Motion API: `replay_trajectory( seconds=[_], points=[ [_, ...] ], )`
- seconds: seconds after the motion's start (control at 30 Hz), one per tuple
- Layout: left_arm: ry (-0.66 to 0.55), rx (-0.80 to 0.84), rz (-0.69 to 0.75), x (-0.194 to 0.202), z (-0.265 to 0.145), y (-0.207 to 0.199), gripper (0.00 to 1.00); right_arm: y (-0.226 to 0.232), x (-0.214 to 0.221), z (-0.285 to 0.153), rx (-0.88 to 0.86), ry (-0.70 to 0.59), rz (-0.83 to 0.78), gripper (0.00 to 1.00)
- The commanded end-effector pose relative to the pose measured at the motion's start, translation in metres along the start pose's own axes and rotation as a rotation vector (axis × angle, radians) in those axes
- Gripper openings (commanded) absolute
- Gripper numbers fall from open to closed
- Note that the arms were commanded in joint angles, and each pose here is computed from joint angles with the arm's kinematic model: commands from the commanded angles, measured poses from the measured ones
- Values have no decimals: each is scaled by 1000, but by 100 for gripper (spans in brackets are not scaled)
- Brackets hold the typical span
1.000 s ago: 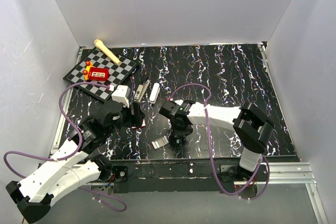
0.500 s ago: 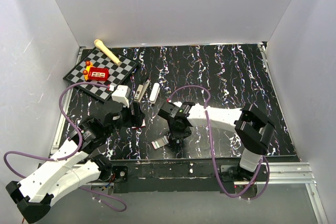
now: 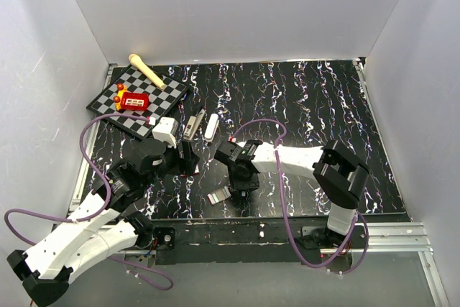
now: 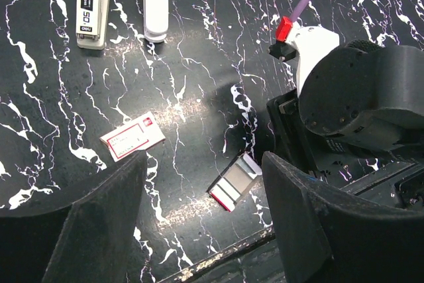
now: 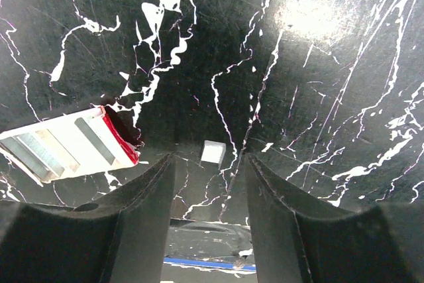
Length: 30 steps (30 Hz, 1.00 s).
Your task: Unload the staples from the stapler
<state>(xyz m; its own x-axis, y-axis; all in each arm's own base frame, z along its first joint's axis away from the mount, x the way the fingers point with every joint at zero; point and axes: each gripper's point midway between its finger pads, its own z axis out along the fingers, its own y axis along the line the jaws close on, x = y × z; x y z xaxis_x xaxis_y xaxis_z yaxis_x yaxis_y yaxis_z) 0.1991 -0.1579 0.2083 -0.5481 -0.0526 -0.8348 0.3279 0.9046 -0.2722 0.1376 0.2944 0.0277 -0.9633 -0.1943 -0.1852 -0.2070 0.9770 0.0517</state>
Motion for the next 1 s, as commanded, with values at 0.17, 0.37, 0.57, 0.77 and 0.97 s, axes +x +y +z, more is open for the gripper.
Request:
replay_trajectory(
  seconds=[0.17,0.37,0.57,0.77,0.97],
  points=[
    [-23,18,1,-5,-1,-2,70,7,-3,-2,22,5,51,54],
    [-21,12,2,-5,0,-1,70,3,0,-1,27,13,59,53],
    [-15,6,2,-4,1,-1,70,5,6,4,16,37,62,49],
    [-7,1,4,-2,3,0,70,6,9,8,15,57,61,47],
    [-2,-1,5,-1,4,0,70,6,9,10,16,63,61,45]
  ],
)
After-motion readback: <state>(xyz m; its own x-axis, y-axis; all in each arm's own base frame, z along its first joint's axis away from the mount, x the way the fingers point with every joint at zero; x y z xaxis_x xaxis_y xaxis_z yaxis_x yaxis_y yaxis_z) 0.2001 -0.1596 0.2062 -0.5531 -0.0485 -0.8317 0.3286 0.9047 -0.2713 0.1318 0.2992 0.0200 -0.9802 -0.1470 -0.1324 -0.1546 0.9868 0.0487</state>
